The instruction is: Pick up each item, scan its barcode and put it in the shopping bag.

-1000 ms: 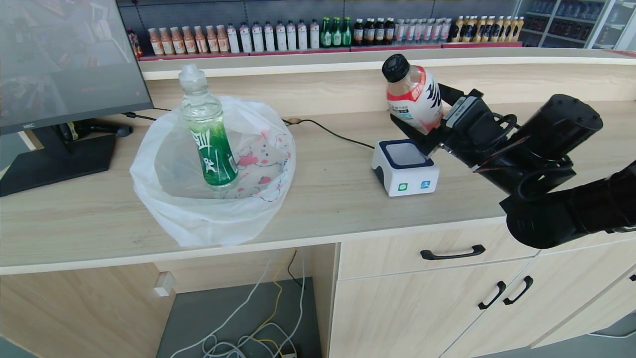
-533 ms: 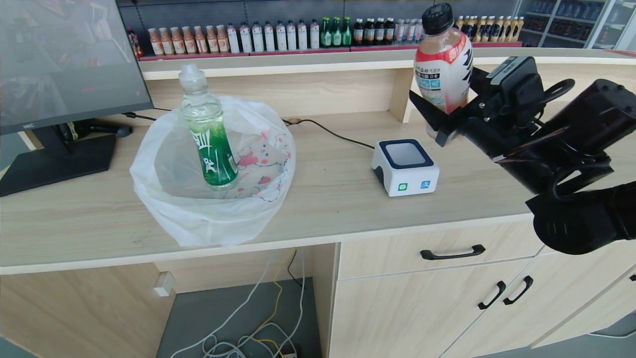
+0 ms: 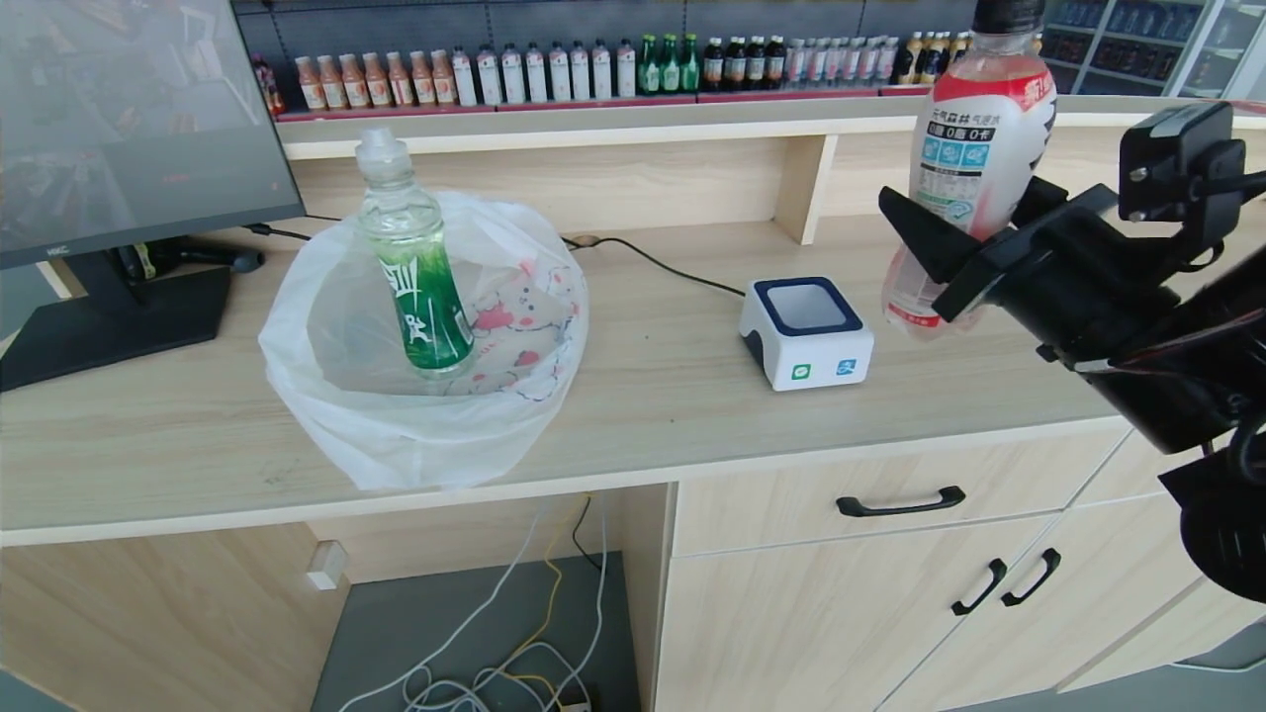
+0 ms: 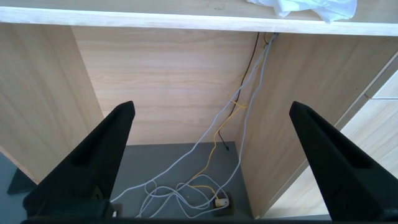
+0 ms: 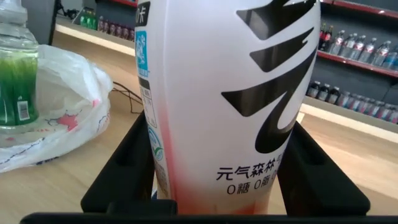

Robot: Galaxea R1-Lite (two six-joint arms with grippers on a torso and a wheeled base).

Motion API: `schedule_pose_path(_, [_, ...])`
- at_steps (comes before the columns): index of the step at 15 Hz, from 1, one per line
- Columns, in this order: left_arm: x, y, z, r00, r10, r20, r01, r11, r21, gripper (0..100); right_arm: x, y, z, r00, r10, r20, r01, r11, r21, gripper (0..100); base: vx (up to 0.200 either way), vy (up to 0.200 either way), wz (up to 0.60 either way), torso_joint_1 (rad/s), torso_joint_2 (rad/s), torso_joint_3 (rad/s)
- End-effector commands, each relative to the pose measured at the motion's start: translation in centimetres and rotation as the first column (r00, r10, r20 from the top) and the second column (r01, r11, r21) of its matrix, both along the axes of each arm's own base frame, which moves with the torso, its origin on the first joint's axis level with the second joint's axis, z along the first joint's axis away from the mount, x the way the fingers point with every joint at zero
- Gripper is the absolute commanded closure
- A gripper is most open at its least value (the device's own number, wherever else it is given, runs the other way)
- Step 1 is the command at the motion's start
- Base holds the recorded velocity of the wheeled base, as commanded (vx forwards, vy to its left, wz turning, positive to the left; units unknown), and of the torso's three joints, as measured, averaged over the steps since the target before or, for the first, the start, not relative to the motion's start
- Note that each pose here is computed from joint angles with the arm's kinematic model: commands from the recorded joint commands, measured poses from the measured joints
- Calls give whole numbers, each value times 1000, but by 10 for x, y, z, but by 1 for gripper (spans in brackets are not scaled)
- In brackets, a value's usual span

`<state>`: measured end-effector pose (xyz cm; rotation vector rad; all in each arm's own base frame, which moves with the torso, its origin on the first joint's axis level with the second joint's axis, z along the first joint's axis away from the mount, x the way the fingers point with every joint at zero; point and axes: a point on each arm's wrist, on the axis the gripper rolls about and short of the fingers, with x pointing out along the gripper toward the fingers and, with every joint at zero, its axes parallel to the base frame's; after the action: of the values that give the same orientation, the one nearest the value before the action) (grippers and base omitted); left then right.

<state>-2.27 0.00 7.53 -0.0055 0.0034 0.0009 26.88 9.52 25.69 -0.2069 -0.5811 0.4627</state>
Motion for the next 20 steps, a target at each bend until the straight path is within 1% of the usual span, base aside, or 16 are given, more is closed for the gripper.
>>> schedule_pose_path(1, [0,0,0,1000,1,0,-1,1000,-1,0,-13,-4,0,1000,-6,-17,8,996,93,100,0,0,0,0,0,0])
schedule_pose_path(3, [0,0,0,1000,-1,0,1,1000,1,0,-15,1,1,997,-64,-42,71,976,207,100,0,0,0,0,0,0])
schedule_pose_path(4, [0,0,0,1000,-1,0,1,1000,-1,0,-15,3,-1,995,-81,-58,92,966,240,100,0,0,0,0,0,0])
schedule_pose_path(6, [0,0,0,1000,-1,0,1,1000,1,0,-15,10,-2,996,-74,-48,83,968,236,100,0,0,0,0,0,0])
schedule_pose_path(8, [0,0,0,1000,-1,0,1,1000,-1,0,-13,23,-3,998,-40,-49,50,971,234,100,0,0,0,0,0,0])
schedule_pose_path(13, [0,0,0,1000,-1,0,1,1000,-1,0,3,31,-11,997,-18,-78,37,967,251,100,0,0,0,0,0,0])
schedule_pose_path(15, [0,0,0,1000,1,0,-1,1000,-2,0,5,32,-11,997,-3,-82,26,962,271,100,0,200,0,0,0,2])
schedule_pose_path(20, [0,0,0,1000,1,0,-1,1000,-4,0,1,35,-9,997,17,-73,4,961,278,100,0,200,0,0,4,2])
